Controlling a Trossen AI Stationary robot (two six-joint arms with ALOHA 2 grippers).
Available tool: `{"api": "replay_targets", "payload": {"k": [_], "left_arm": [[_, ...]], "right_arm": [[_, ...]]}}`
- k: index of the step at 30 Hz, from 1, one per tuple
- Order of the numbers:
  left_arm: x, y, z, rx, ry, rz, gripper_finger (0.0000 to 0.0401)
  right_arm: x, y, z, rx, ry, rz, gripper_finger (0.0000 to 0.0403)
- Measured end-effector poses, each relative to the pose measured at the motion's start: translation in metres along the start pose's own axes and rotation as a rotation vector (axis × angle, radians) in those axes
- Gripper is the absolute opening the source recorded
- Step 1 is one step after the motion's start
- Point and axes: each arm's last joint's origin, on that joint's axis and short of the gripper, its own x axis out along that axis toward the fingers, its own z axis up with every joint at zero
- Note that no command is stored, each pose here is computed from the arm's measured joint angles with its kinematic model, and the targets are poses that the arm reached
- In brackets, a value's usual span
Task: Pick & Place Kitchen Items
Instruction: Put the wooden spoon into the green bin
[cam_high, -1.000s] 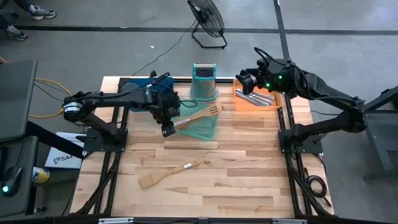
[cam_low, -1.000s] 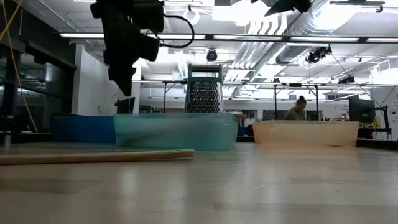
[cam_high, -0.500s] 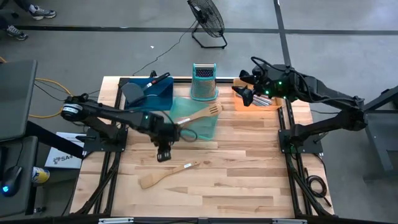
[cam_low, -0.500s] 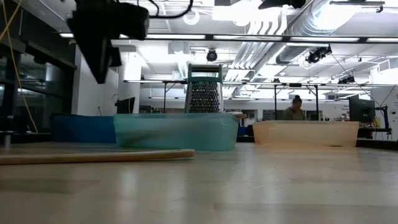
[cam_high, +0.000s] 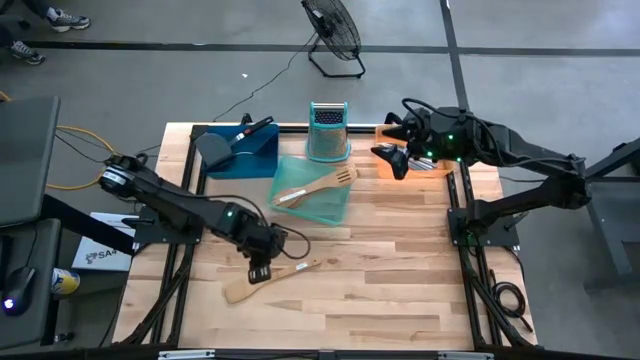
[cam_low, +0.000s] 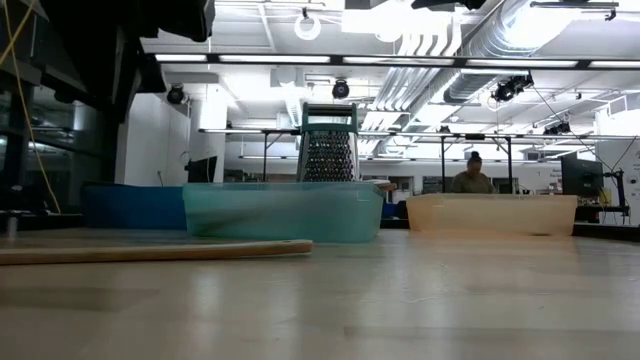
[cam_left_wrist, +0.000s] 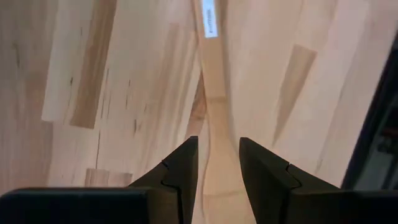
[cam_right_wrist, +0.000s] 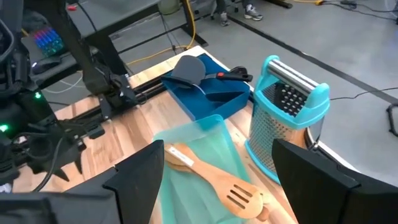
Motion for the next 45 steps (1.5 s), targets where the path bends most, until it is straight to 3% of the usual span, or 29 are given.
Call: {"api": "replay_targets", "payload": {"k": [5, 10, 14, 29, 38, 45], "left_arm": [[0.013, -0.009, -0.004, -0.047, 0.018, 0.037, 0.0164], [0.025, -0.019, -0.007, 0.042, 0.034, 0.031, 0.0240], [0.035, -0.023, -0.009, 0.098, 0.062, 0.044, 0.0271], [0.066, -0.024, -0.009, -0.016, 0.134, 0.098, 0.0278], [0.082, -0.038, -0.024, 0.035, 0.150, 0.161, 0.0278], [0.096, -0.040, -0.029, 0.008, 0.126, 0.241, 0.0278]], "right_arm": [[0.000, 0.000, 0.000, 0.000, 0.005, 0.012, 0.0290], [0.000, 0.000, -0.001, 0.002, 0.012, 0.009, 0.0290], [0.000, -0.001, -0.004, -0.003, 0.044, -0.002, 0.0290], [0.000, -0.002, -0.006, -0.012, 0.060, -0.011, 0.0290], [0.000, -0.003, -0.008, -0.017, 0.086, -0.020, 0.0290], [-0.001, -0.003, -0.010, -0.020, 0.108, -0.027, 0.0290]]}}
